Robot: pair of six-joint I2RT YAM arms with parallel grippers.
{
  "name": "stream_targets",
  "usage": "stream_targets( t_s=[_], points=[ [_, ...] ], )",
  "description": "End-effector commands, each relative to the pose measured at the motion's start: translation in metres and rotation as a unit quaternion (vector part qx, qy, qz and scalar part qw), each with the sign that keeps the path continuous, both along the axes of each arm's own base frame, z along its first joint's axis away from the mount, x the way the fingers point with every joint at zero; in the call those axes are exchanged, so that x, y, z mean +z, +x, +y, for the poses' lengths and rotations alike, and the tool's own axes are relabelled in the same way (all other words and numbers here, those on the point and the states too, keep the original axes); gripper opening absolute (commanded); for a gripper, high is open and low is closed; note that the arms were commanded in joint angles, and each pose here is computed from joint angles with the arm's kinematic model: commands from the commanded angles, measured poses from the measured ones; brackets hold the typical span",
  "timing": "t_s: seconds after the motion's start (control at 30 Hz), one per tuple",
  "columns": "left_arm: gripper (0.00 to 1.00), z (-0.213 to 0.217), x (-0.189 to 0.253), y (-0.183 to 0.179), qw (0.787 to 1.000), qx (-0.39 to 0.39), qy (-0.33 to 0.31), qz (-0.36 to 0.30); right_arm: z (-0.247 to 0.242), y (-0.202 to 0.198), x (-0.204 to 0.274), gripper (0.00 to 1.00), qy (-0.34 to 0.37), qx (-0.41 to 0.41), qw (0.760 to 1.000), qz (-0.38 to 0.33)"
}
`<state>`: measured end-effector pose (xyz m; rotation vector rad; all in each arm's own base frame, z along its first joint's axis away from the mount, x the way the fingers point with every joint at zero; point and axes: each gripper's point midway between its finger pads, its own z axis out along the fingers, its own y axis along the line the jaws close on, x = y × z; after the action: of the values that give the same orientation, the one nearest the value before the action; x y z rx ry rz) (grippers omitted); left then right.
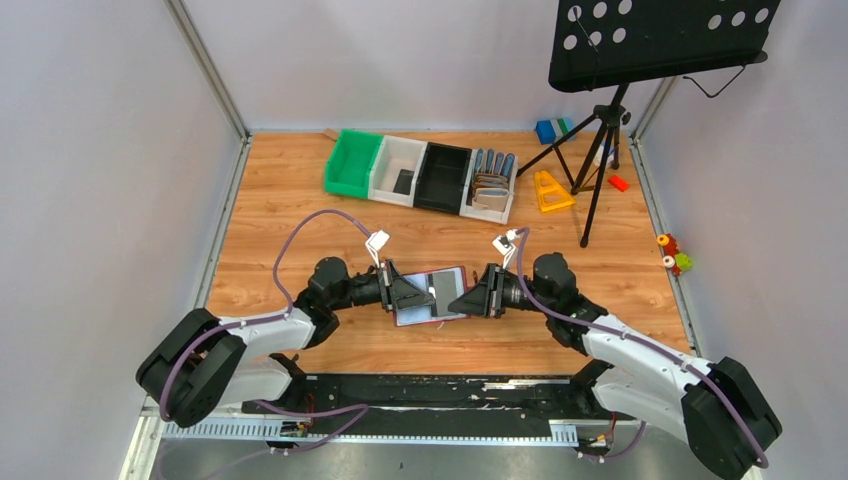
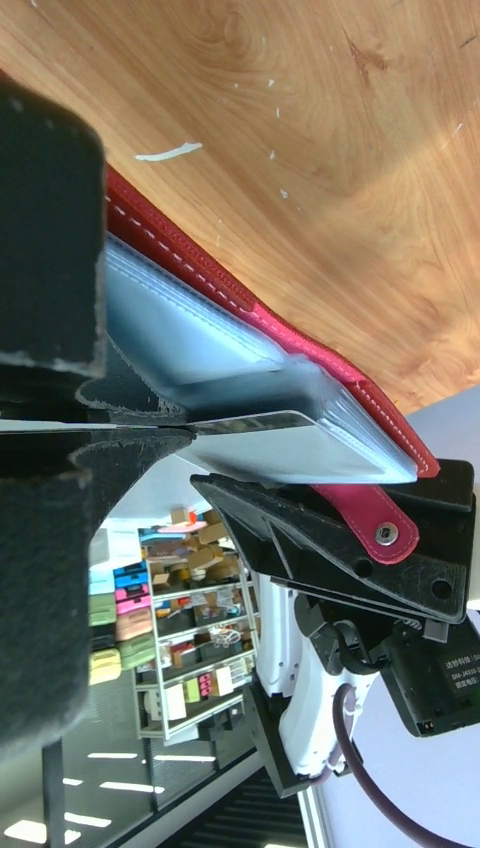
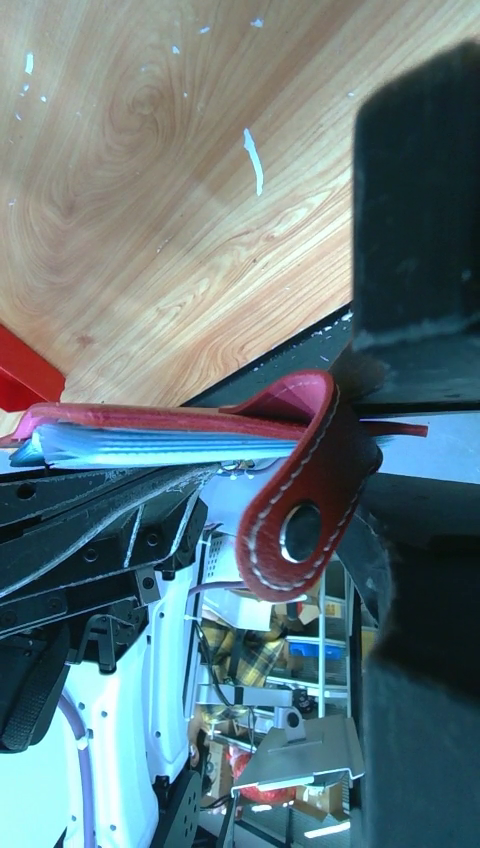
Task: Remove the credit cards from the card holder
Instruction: Remove the credit card from the card holder.
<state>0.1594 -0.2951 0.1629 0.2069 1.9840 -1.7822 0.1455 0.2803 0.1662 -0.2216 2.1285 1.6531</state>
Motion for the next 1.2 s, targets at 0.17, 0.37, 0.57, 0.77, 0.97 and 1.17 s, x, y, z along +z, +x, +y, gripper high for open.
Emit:
stream_targets(
  t_s=[0.17,0.37,0.57,0.77,0.97,1.17],
  points=[
    [0.0,0.008,0.0,0.005,1.0,0.009,0.006,-0.014,-0.013,0.009,0.012,0.19,0.024,-0.037,0.999,-0.01],
    [0.0,0.011,-0.002,0.006,1.0,0.008,0.007,-0.011,-0.024,0.014,0.005,0.0,0.023,-0.058,0.998,0.006],
    [0.0,0.013,-0.003,0.008,1.0,0.011,0.008,-0.009,-0.03,0.019,0.001,0.0,0.027,-0.077,0.997,0.012],
    [0.0,0.02,-0.015,0.031,0.998,0.036,0.052,-0.005,-0.047,0.031,-0.025,0.0,-0.035,-0.137,0.989,0.04],
    [0.0,0.037,-0.028,0.079,0.975,0.092,0.198,-0.034,-0.066,0.037,-0.044,0.0,-0.09,-0.183,0.979,0.024],
    [0.0,0.06,-0.021,0.131,0.928,0.152,0.33,-0.08,-0.076,0.037,-0.049,0.0,-0.122,-0.192,0.974,0.012]
  ],
)
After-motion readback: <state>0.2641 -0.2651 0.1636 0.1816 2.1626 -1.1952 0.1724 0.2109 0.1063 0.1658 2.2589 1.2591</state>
